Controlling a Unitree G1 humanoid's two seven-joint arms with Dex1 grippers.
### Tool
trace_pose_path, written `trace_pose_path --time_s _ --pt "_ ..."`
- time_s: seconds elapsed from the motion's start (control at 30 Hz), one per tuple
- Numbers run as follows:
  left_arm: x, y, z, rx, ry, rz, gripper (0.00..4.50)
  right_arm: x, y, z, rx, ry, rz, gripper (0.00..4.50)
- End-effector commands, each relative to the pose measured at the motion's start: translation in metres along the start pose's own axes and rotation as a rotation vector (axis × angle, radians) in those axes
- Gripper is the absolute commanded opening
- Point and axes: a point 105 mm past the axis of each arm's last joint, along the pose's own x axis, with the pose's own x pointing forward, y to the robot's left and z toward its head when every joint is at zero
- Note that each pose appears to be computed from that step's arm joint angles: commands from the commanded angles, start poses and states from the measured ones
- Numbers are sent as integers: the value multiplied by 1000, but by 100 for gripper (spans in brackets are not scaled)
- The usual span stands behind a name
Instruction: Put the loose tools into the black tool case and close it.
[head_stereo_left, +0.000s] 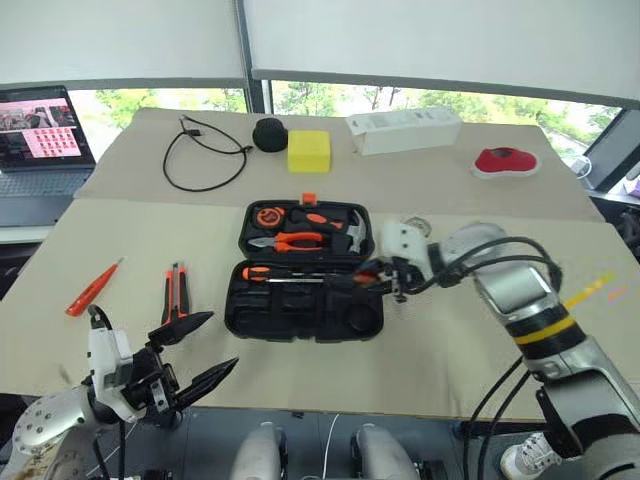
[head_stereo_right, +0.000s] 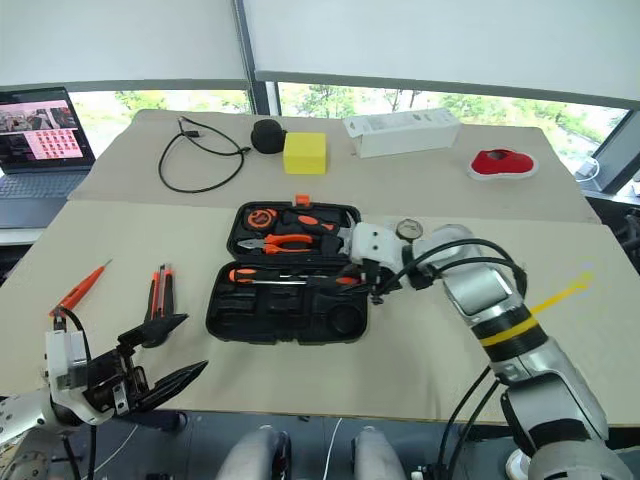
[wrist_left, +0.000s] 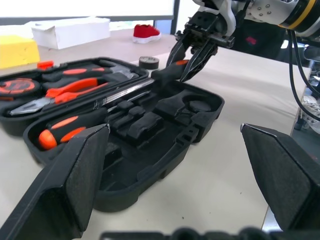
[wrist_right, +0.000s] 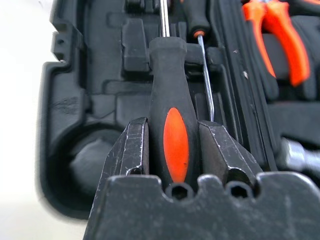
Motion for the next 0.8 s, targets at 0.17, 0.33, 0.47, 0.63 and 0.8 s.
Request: trace_pose_path --time_s 0.17,0.33,0.47,0.63,0.8 --pt "-6 -1 14 40 3 21 450 3 -7 -7 -28 79 -6 105" --pt "-6 -2 13 42 5 32 450 5 -13 -10 30 77 -48 105" --pt "-5 0 14 45 -5 54 450 6 -15 -8 90 34 -46 105" --pt "-7 6 11 55 3 97 450 6 -14 -11 77 60 -34 105" --pt "-9 11 10 53 -7 128 450 6 -13 -12 57 63 -13 206"
